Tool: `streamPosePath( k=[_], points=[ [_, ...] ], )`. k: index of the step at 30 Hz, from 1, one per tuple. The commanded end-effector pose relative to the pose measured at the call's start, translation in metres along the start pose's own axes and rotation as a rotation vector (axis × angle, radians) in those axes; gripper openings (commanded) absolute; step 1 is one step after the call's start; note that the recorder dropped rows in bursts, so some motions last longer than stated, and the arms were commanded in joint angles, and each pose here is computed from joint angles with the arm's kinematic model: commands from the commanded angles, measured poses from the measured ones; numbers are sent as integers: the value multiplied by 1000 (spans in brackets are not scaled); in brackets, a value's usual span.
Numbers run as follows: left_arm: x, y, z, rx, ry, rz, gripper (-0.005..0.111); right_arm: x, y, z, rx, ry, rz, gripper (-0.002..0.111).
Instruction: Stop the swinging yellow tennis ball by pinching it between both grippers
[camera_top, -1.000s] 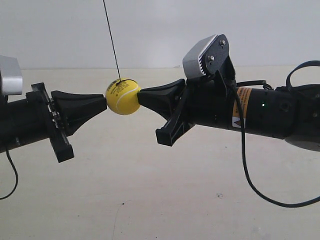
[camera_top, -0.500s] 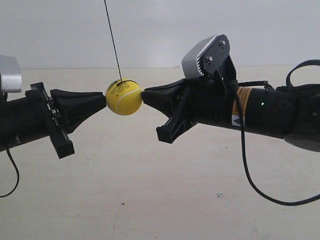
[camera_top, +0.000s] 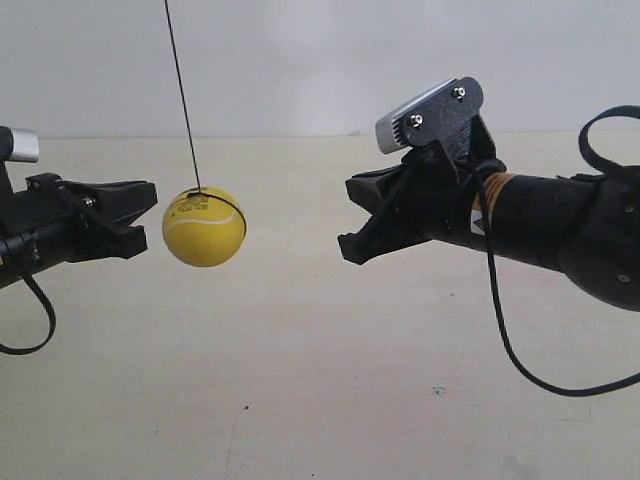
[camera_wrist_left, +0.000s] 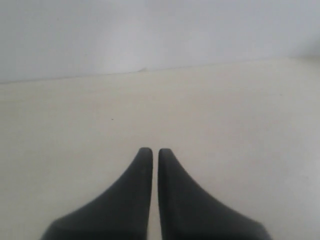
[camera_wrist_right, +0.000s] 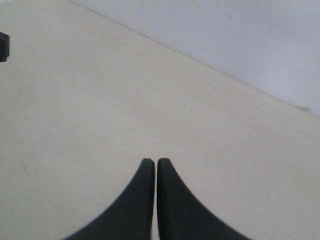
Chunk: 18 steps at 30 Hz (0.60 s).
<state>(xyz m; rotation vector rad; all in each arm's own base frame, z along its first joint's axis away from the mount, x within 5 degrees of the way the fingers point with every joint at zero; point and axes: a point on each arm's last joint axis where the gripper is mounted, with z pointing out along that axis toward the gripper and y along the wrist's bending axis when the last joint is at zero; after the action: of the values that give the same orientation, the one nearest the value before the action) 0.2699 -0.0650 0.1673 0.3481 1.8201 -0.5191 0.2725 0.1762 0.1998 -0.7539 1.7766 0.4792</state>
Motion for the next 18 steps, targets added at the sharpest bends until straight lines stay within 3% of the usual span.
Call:
streamPosePath(
  k=[1,6,12,15,18],
  points=[
    [0,4,1,-32,5,-27,5,0,-3,0,31,13,-7,0],
    [-2,-4,1,48,-16,-1,5,1,-1,0,4,20,-20,0],
    [-9,-27,-4,310,-102,67,5,-7,16,-5,-182,-34,-80,0],
    [-10,-29,-5,329,-108,65,5,-20,24,-15,-254,-78,-75,0],
    [-11,-26,-6,310,-100,63,5,-32,25,-28,-247,-83,-105,0]
  ],
)
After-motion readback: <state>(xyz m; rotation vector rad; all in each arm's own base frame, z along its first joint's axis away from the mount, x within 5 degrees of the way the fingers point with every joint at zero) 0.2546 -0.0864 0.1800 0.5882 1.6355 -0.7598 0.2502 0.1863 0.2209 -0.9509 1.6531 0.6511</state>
